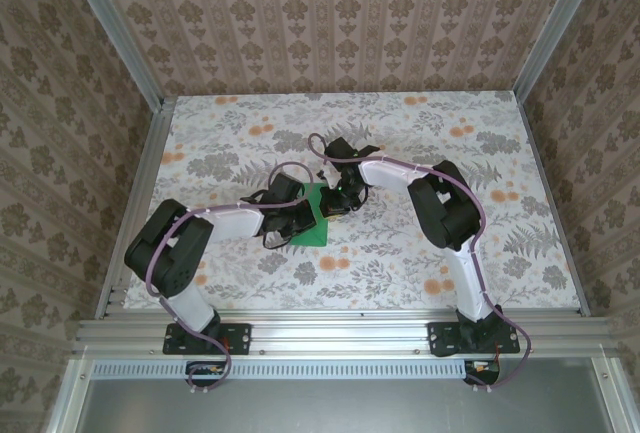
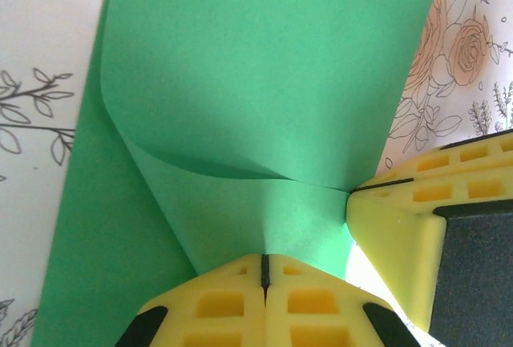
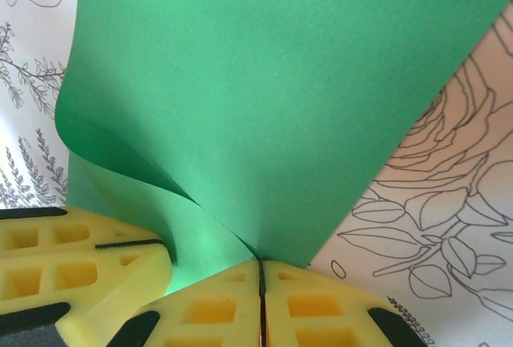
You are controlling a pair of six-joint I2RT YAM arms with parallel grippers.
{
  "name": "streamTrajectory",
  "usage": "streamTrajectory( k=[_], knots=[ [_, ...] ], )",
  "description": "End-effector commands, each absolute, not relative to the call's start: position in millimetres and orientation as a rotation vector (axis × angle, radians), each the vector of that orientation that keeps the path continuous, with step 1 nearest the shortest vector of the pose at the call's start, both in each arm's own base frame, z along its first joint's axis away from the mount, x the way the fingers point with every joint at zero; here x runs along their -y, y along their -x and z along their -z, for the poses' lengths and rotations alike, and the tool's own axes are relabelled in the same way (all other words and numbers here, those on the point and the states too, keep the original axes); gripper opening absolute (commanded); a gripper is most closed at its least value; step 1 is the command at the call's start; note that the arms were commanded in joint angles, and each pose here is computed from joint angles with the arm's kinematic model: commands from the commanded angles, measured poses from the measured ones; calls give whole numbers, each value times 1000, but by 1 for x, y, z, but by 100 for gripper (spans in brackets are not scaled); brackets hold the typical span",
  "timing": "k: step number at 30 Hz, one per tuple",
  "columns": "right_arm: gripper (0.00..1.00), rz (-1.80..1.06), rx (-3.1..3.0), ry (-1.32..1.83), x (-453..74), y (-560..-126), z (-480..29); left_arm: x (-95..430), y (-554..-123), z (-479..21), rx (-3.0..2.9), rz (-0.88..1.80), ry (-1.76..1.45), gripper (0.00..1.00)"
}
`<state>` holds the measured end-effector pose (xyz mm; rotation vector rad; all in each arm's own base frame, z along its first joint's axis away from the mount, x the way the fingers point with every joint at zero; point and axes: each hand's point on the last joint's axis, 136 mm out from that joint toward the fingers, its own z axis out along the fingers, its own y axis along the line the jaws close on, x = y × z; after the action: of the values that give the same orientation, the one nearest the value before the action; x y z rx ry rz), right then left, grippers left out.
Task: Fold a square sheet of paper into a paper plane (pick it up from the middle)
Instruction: Fold the triangle a second time at the center of the table.
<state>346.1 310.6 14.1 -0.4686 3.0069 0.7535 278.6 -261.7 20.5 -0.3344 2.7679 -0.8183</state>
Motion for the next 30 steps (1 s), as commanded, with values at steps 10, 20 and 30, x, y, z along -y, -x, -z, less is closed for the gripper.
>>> streamTrajectory(
  k=[10,20,30],
  knots=[
    [20,-727,-2985,349,-303,-366,-34,242,-263,7,-2875,654,434,4],
    [20,-817,-2913,277,-295,-347,-65,239,-259,12,-2897,616,441,3],
    [14,-1014,-2948,329,-329,-299,-56,235,-258,13,-2892,603,465,2]
  ],
)
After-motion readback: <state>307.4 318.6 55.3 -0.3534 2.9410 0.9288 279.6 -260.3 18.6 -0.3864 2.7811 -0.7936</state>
